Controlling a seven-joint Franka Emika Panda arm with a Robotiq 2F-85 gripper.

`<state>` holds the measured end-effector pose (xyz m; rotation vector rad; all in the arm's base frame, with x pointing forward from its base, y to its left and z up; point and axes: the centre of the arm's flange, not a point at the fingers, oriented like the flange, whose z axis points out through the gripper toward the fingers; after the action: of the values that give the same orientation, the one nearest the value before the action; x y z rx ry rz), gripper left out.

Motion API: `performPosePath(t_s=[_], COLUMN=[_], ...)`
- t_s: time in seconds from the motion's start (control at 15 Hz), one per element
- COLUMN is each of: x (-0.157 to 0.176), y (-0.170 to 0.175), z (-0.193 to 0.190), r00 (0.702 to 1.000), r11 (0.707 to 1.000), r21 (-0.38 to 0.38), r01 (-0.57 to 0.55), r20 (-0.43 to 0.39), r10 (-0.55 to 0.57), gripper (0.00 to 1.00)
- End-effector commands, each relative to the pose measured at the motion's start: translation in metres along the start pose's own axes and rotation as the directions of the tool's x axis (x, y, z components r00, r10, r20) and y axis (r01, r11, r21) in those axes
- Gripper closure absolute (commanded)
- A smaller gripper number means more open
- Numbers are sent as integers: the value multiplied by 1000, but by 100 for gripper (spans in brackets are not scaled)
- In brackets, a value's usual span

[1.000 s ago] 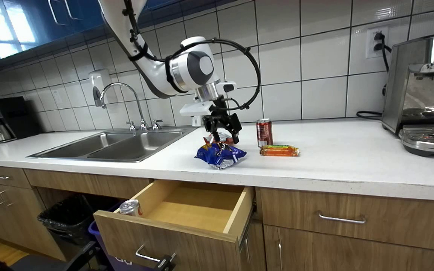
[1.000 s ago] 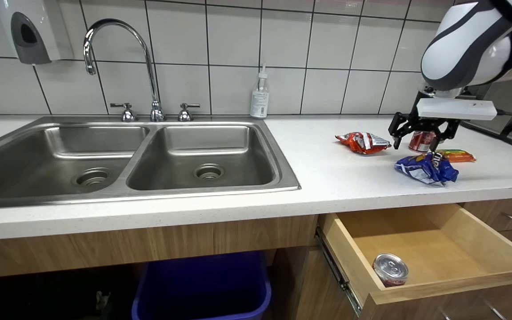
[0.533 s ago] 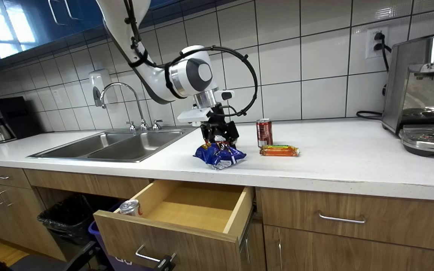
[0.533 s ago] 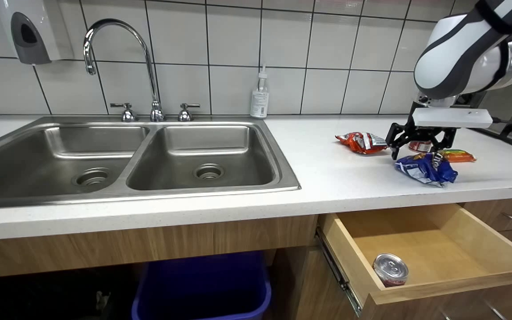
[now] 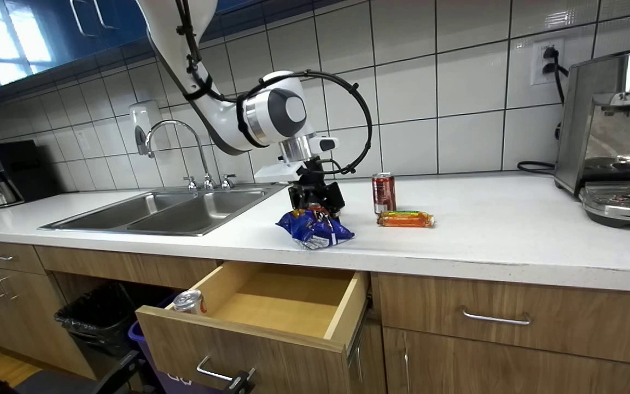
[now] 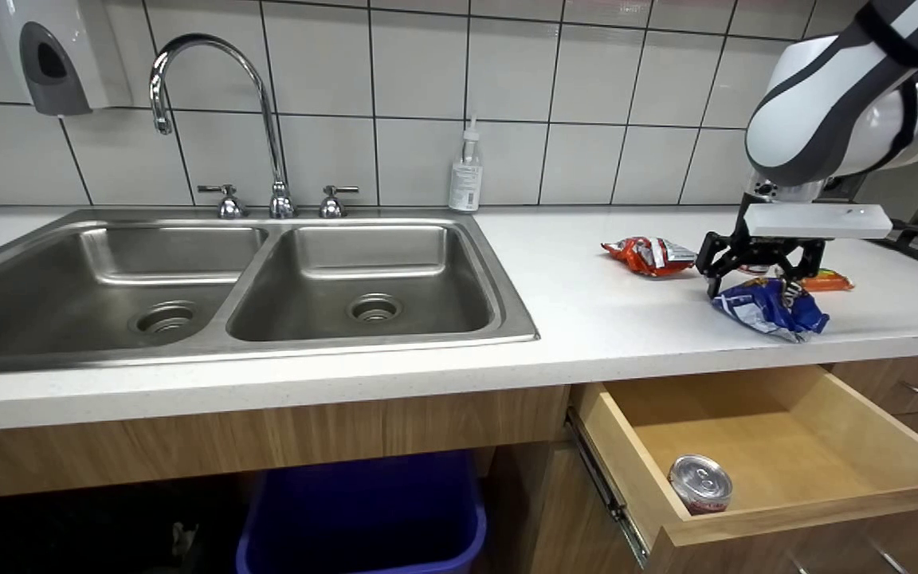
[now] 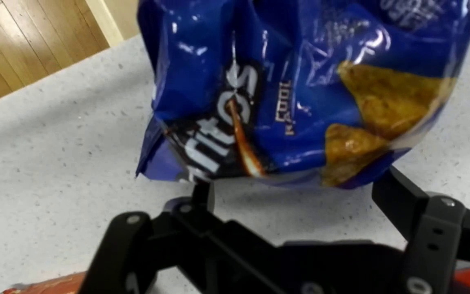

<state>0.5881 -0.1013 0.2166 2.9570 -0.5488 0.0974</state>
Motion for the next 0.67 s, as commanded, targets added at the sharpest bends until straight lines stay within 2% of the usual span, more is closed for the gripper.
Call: performPosePath(t_s=[0.0,0.6], x=[-28,-92], y=[9,25], z=[-12,-24], r00=[1000,998], r11=[1000,1000], r21=[-6,-7], r01=[8,29], r20=[25,63], r10=[-8,-29], gripper=[0,0])
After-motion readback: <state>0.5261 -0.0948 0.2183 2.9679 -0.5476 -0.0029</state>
